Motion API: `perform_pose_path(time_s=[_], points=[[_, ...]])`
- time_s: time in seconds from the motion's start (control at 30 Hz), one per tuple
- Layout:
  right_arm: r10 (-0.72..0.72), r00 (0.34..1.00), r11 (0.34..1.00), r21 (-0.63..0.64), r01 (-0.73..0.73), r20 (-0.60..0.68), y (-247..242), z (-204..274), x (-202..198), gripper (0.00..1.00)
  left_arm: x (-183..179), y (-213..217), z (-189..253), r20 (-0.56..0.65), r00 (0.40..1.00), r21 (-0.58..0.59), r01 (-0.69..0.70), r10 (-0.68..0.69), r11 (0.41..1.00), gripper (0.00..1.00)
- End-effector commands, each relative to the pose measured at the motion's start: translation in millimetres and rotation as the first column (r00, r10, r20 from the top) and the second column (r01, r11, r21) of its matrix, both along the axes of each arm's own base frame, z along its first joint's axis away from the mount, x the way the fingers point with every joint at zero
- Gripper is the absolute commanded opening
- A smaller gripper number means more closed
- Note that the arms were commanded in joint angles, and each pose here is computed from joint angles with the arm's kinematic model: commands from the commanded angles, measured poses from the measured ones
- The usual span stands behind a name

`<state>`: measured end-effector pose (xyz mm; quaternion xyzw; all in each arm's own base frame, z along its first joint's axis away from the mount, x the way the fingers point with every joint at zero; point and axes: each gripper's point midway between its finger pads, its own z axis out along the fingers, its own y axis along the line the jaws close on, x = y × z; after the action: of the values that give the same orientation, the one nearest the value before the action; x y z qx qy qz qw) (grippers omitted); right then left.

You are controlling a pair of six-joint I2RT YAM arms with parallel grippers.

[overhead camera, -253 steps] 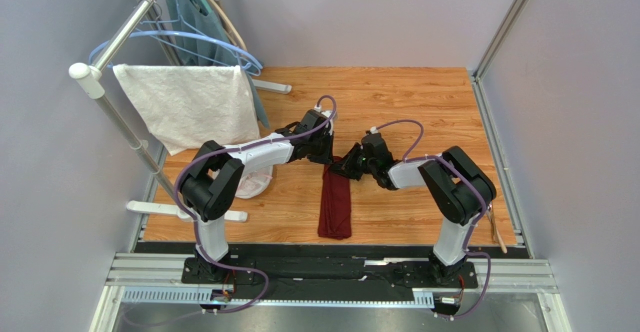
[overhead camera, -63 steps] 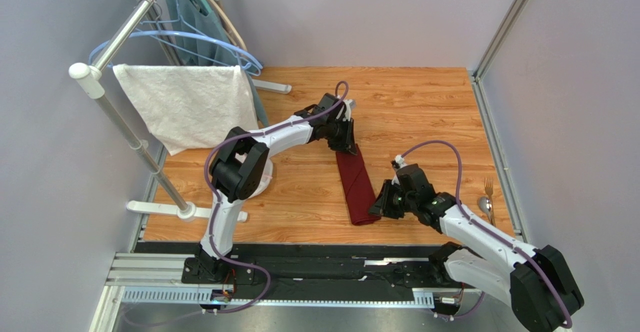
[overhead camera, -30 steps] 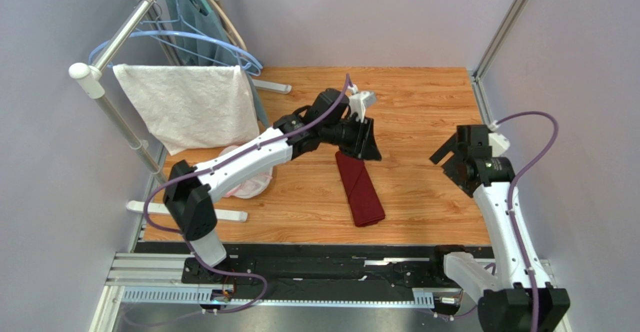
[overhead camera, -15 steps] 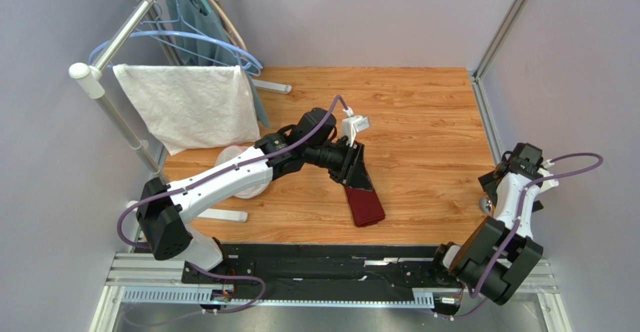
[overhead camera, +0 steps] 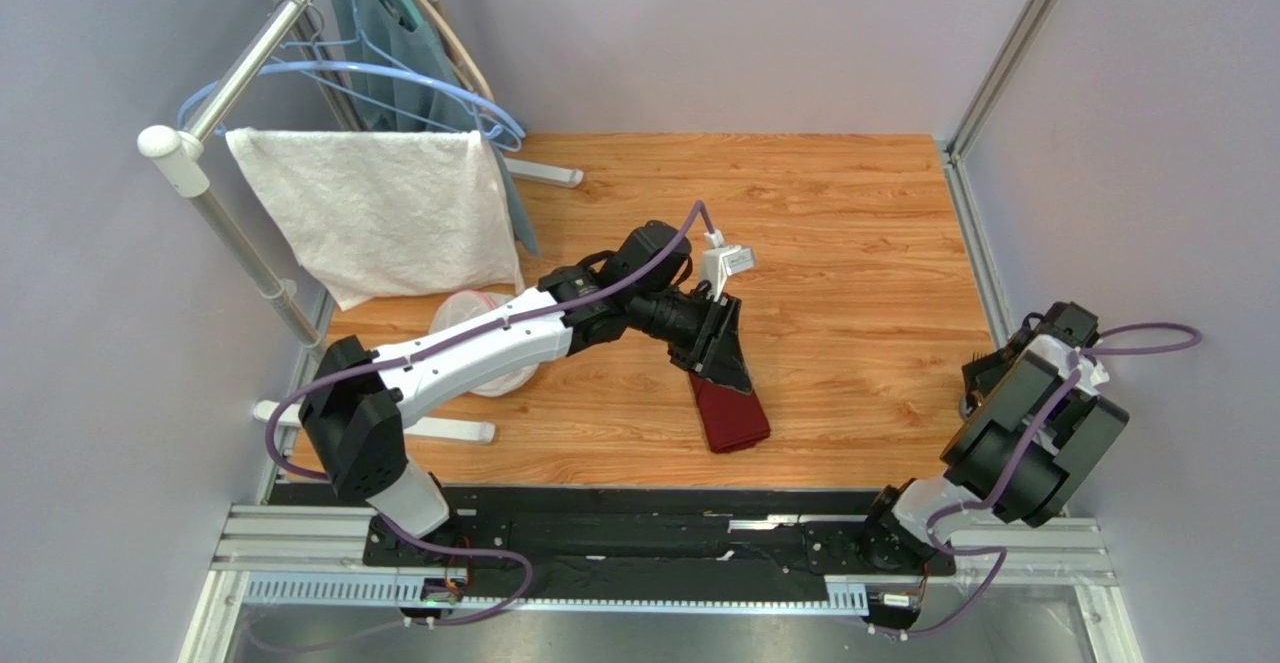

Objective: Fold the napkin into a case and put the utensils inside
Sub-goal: Pick up the fork from the corner of the board, then pass from the right arm to the left

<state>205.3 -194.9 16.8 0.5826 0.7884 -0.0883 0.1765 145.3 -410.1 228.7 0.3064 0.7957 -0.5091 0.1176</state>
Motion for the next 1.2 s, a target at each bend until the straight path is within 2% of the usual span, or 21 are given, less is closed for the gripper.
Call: perform_pose_path(time_s=[0.0,0.03,0.1,0.13,0.2,0.23,0.3,0.43,0.5,0.67,0.8,1.0,1.03,1.07,1.17], points=[[0.043,0.997,0.999,0.008,-0.044,0.063,3,-5,24,0.74,1,-8,27,0.023,0.999,-0.065,0.029,-0.028,0.997,0.38],[0.055,0.997,0.998,0.017,-0.056,0.058,11,-8,27,0.69,1,-9,28,0.023,0.999,-0.068,0.032,-0.030,0.997,0.38],[0.062,0.998,0.998,0.013,-0.063,0.032,16,-10,26,0.68,2,-11,25,0.015,0.999,-0.062,0.031,-0.030,0.998,0.38],[0.080,0.996,0.997,0.015,-0.081,0.026,24,-11,31,0.62,2,-11,24,0.013,0.999,-0.060,0.032,-0.032,0.998,0.38],[0.100,0.995,0.995,0.012,-0.101,0.027,31,-12,37,0.59,4,-13,21,0.009,1.000,-0.055,0.025,-0.025,0.998,0.38],[0.117,0.993,0.993,0.017,-0.117,0.018,38,-15,40,0.51,4,-13,18,0.005,1.000,-0.049,0.020,-0.020,0.999,0.38],[0.159,0.987,0.987,0.017,-0.160,0.026,47,-16,54,0.45,6,-14,14,-0.002,1.000,-0.046,0.012,-0.012,0.999,0.38],[0.267,0.964,0.963,-0.022,-0.267,-0.014,59,-12,84,0.09,12,-16,5,-0.005,1.000,-0.022,-0.019,0.019,1.000,0.38],[0.310,0.950,0.949,-0.052,-0.312,-0.041,62,-9,97,0.00,14,-16,-1,-0.004,1.000,-0.006,-0.025,0.025,1.000,0.39],[0.385,0.923,0.921,-0.060,-0.385,-0.009,83,9,117,0.00,23,-21,-16,0.003,0.999,0.025,-0.046,0.046,0.999,0.43],[0.439,0.894,0.898,-0.052,-0.436,0.091,117,46,123,0.00,43,-24,-25,0.081,0.991,0.052,-0.107,0.103,0.993,0.47],[0.441,0.869,0.889,0.025,-0.458,0.224,166,79,112,0.00,71,-48,-40,0.143,0.975,-0.002,-0.169,0.168,0.986,0.49],[0.437,0.856,0.886,0.030,-0.462,0.275,175,91,111,0.00,74,-52,-43,0.147,0.974,-0.005,-0.171,0.170,0.985,0.49],[0.424,0.850,0.879,0.086,-0.470,0.314,192,92,107,0.00,77,-58,-54,0.153,0.975,0.003,-0.163,0.161,0.987,0.50],[0.422,0.821,0.852,0.142,-0.504,0.384,228,103,97,0.00,83,-70,-64,0.162,0.976,0.027,-0.153,0.146,0.988,0.52]])
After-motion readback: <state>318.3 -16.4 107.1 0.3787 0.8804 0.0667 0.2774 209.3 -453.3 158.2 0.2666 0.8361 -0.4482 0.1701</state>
